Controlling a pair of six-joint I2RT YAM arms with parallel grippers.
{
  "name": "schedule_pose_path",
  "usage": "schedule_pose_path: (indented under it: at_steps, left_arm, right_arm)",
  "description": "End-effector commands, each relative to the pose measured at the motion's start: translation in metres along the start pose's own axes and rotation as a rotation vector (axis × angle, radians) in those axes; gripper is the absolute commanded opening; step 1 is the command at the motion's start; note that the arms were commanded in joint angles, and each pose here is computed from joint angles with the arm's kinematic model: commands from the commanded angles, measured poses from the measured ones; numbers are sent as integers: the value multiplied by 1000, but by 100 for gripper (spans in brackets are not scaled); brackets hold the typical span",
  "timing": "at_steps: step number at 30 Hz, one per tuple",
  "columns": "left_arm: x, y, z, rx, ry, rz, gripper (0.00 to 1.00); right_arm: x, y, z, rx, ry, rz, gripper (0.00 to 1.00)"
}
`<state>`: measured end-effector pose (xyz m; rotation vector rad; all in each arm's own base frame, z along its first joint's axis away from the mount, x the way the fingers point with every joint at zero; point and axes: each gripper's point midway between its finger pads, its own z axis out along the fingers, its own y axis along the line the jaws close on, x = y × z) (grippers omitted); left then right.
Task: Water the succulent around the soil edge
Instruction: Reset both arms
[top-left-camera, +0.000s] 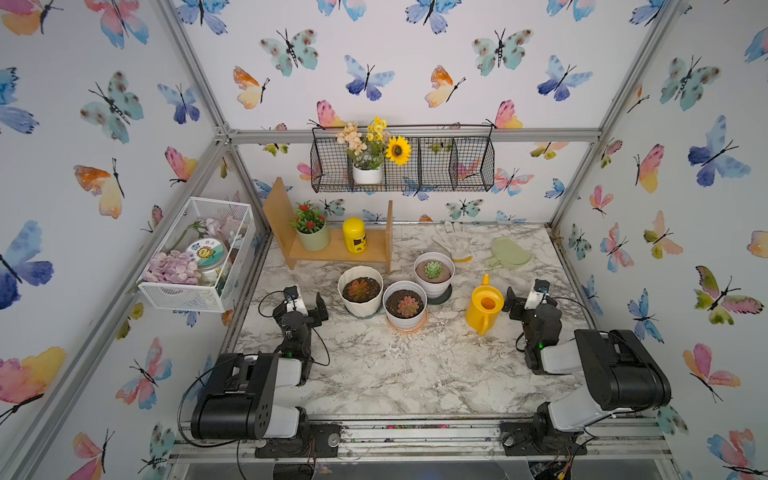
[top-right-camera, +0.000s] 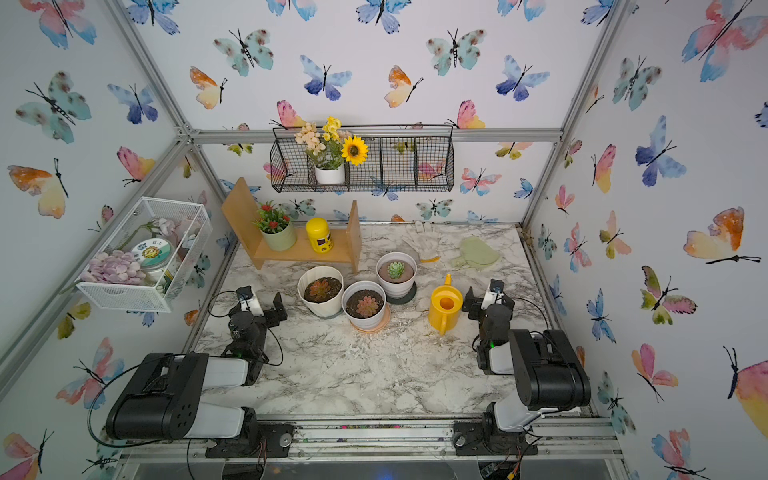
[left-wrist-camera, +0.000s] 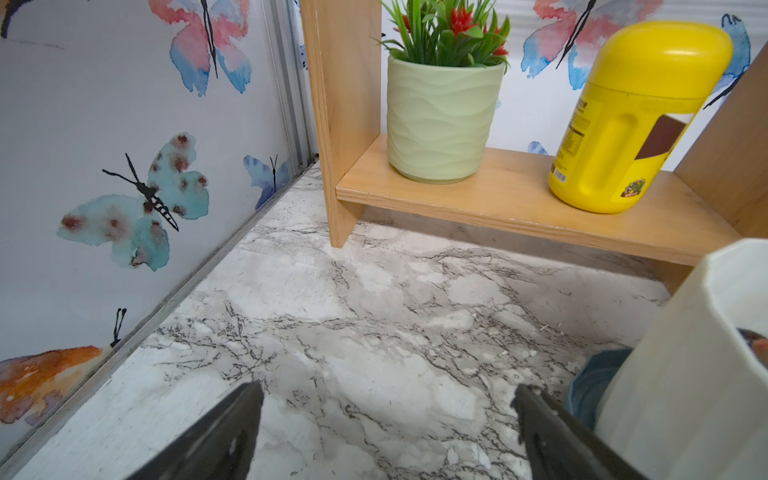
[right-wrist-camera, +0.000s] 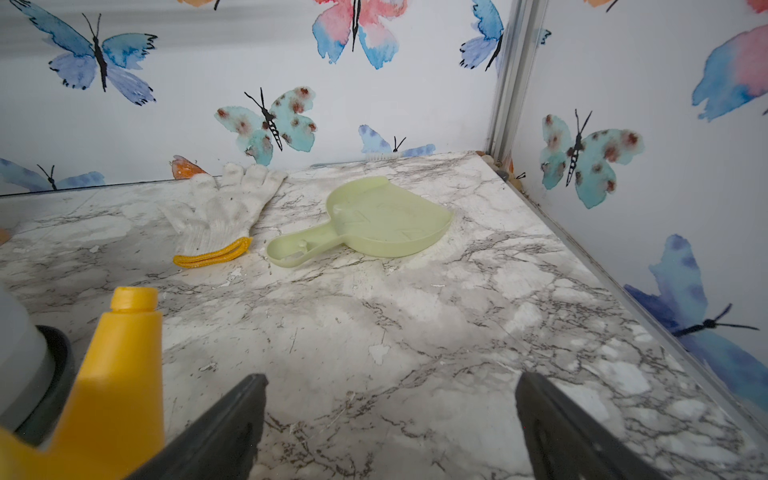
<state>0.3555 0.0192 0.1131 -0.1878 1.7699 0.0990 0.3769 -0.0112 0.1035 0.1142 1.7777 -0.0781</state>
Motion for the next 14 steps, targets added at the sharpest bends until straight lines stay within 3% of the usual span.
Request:
schedule_pose_path:
  at_steps: [1, 14]
  left_arm:
    - [-6, -5, 1, 25, -14, 4, 98]
    - [-5, -6, 1, 27, -8, 6, 99]
  right_arm:
    - [-2, 6, -2, -31, -13, -11, 98]
    - [-1, 7, -3, -32, -11, -12, 98]
